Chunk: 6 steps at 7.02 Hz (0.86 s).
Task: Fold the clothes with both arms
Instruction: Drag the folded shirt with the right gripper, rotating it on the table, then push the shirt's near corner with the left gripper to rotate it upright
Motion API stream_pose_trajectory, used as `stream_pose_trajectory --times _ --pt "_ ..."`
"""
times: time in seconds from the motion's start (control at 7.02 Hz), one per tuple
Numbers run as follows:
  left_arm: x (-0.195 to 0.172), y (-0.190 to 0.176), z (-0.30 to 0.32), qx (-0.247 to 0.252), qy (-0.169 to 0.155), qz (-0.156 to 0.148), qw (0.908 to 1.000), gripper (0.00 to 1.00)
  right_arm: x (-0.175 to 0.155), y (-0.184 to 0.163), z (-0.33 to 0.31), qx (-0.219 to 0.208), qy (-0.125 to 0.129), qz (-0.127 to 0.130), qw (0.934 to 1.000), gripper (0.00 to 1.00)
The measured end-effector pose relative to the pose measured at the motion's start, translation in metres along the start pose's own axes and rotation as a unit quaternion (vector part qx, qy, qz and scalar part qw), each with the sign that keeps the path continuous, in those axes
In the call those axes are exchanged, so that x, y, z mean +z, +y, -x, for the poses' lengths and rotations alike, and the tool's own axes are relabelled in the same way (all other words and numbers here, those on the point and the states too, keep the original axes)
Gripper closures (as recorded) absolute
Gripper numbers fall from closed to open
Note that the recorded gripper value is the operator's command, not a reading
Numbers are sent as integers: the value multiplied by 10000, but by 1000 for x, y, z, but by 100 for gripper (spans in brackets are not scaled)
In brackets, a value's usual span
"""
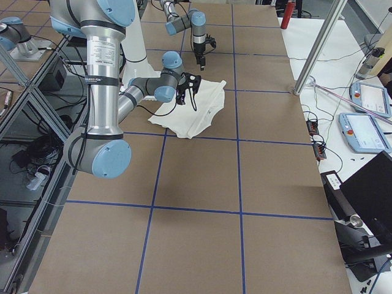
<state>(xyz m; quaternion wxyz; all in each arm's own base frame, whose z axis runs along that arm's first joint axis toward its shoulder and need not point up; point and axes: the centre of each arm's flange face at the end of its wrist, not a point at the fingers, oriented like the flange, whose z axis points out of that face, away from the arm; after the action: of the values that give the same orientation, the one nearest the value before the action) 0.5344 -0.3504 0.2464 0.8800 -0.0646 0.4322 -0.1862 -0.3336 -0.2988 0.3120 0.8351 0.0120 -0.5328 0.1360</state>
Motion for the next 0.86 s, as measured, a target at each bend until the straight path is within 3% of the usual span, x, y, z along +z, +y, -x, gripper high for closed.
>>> stream_pose_trajectory --times 0.86 --pt "33 46 6 -322 -265 266 9988 33 -3 -8 11 12 -122 -128 9998 0"
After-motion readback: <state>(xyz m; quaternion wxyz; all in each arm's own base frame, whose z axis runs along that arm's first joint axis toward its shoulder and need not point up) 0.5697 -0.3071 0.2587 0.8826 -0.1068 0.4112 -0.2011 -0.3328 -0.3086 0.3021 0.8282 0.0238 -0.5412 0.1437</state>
